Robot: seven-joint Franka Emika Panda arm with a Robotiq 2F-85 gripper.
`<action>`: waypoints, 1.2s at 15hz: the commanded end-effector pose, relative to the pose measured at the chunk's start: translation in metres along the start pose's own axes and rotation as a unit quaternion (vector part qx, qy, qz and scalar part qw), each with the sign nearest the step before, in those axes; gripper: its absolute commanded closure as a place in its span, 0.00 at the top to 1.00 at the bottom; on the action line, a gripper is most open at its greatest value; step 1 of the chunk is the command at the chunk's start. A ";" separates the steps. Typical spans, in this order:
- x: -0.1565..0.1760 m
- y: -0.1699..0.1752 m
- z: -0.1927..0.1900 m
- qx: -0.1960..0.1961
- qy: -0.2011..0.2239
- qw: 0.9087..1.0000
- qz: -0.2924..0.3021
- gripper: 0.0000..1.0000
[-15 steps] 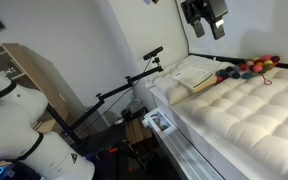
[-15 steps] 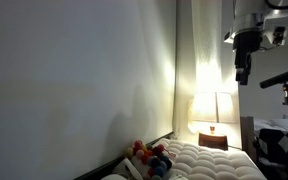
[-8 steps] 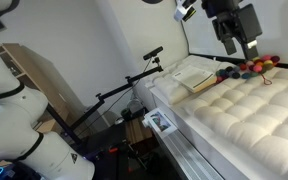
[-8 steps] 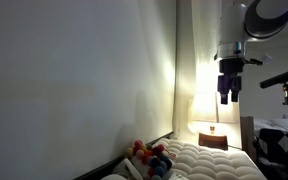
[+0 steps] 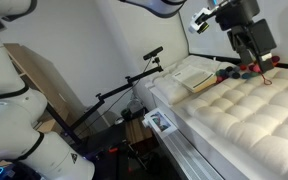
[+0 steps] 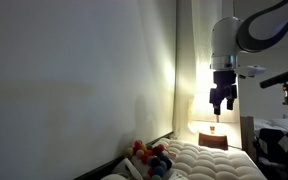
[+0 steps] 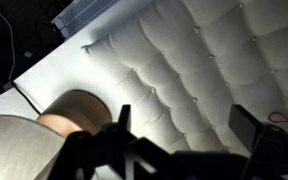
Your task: Put the colorful object in between the two cushions.
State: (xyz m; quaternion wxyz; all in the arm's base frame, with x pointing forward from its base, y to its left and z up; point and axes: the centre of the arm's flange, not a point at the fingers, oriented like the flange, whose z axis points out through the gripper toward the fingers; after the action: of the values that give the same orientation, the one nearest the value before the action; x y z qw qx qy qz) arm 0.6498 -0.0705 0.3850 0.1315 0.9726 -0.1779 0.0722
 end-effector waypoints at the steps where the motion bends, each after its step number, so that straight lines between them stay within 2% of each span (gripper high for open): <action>1: 0.001 0.000 -0.001 0.000 0.001 1.000 0.000 1.00; 4: 0.000 -0.003 -0.001 -0.011 0.006 1.000 -0.008 1.00; 6: -0.003 -0.014 0.000 -0.034 0.014 0.998 -0.043 1.00; 9: -0.011 -0.034 0.003 -0.072 0.026 0.989 -0.128 1.00; 13: -0.014 -0.056 0.012 -0.091 0.038 0.966 -0.237 1.00; 18: 0.004 -0.064 0.023 -0.012 0.076 0.934 -0.349 1.00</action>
State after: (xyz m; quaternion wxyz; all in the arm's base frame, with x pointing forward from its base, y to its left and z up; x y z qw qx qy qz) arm 0.6666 -0.0106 0.3509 0.2110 0.9668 0.1241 0.0730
